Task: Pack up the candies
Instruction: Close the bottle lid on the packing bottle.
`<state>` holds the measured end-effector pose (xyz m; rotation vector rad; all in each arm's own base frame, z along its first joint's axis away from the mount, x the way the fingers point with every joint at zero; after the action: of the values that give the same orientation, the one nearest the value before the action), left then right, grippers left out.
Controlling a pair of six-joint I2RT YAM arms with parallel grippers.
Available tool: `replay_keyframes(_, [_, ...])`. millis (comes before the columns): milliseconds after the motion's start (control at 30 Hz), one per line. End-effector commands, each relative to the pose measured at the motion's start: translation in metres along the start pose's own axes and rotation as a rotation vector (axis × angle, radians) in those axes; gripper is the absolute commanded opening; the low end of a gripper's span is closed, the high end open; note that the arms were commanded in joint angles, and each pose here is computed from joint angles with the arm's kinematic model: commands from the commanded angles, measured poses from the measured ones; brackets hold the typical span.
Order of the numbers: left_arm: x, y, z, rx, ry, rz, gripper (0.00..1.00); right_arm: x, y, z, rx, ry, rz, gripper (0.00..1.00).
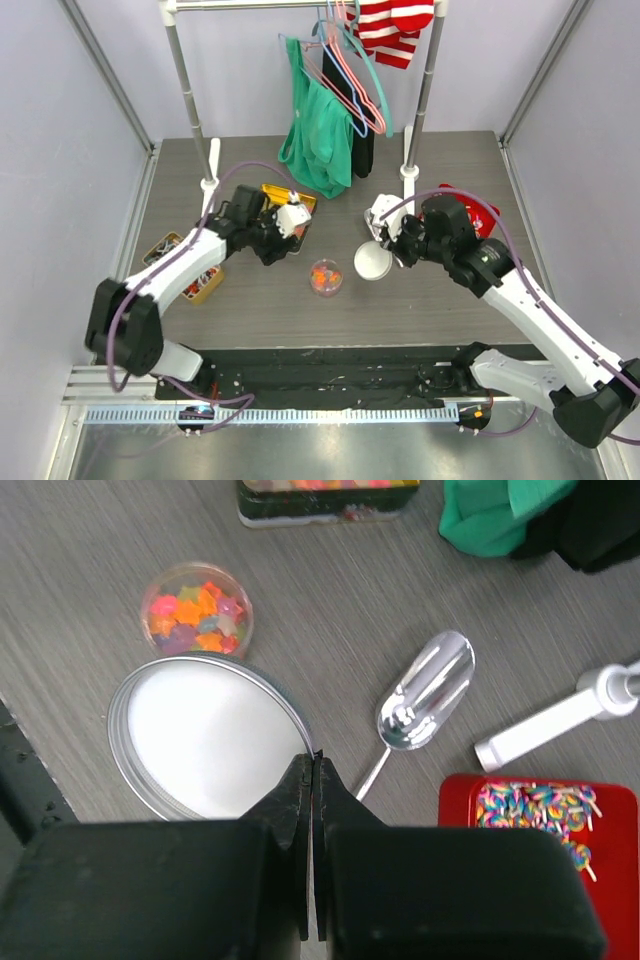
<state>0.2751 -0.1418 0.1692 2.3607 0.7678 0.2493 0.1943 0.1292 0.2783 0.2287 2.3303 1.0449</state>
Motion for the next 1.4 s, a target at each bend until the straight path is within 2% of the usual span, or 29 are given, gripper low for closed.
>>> replay_keyframes(0, [-0.019,0.019,-0.050,-0.147,-0.025,0.020,0.69,-0.015,0.038,-0.005,-0.105,0.068,0.000,0.01])
replay_keyframes(33, [-0.022,0.021,-0.056,-0.161,-0.032,0.014,0.78,-0.014,0.036,0.003,-0.071,0.120,0.015,0.01])
replay_keyframes(100, [-0.027,0.026,-0.073,-0.215,-0.033,0.020,0.87,-0.020,0.051,0.002,-0.105,0.172,0.013,0.01])
replay_keyframes(133, [-0.031,0.028,-0.078,-0.227,-0.053,0.018,0.95,-0.019,0.050,0.011,-0.079,0.217,0.032,0.01])
replay_keyframes(200, [-0.035,0.034,-0.088,-0.255,-0.068,0.008,0.99,-0.021,0.064,0.012,-0.124,0.294,0.041,0.01])
replay_keyframes(267, [-0.039,0.035,-0.094,-0.269,-0.102,0.023,1.00,-0.016,0.062,0.024,-0.097,0.405,0.082,0.01])
replay_keyframes(300, [-0.040,0.034,-0.096,-0.275,-0.101,0.039,1.00,-0.016,0.069,0.024,-0.125,0.450,0.090,0.01])
replay_keyframes(400, [-0.036,0.029,-0.100,-0.312,-0.016,0.125,1.00,-0.012,0.065,0.038,-0.087,0.545,0.134,0.01])
replay_keyframes(533, [-0.032,0.023,-0.103,-0.322,0.048,0.278,1.00,-0.011,0.064,0.055,-0.070,0.650,0.176,0.01])
replay_keyframes(667, [-0.037,0.018,-0.102,-0.357,-0.002,0.460,1.00,-0.023,0.071,0.070,-0.097,0.733,0.224,0.01])
replay_keyframes(733, [-0.037,0.021,-0.102,-0.367,0.001,0.510,1.00,-0.023,0.066,0.082,-0.070,0.809,0.254,0.01])
replay_keyframes(767, [-0.038,0.021,-0.101,-0.367,0.001,0.539,1.00,-0.028,0.074,0.082,-0.095,0.821,0.246,0.01])
replay_keyframes(800, [-0.039,0.019,-0.100,-0.370,-0.002,0.578,1.00,-0.026,0.067,0.092,-0.055,0.874,0.273,0.01])
replay_keyframes(833, [-0.039,0.021,-0.100,-0.375,0.003,0.670,1.00,-0.027,0.069,0.094,-0.057,0.891,0.275,0.01])
replay_keyframes(1033, [-0.040,0.034,-0.102,-0.409,-0.001,0.704,1.00,-0.031,0.067,0.121,-0.032,0.976,0.329,0.01])
replay_keyframes(1367, [-0.052,0.061,-0.100,-0.452,-0.083,0.691,0.98,-0.021,0.068,0.138,-0.009,1.027,0.333,0.01])
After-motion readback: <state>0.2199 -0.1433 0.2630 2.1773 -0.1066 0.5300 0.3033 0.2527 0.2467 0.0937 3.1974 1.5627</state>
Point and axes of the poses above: each gripper's point midway between its finger pads, its own z axis out along the fingers, its own x axis along the line the jaws close on, y = z × x, the point moved 9 cm from there along -z, back along the fingers, and after that the axes turned 13 degrees about -z, right-handed, at the moved point
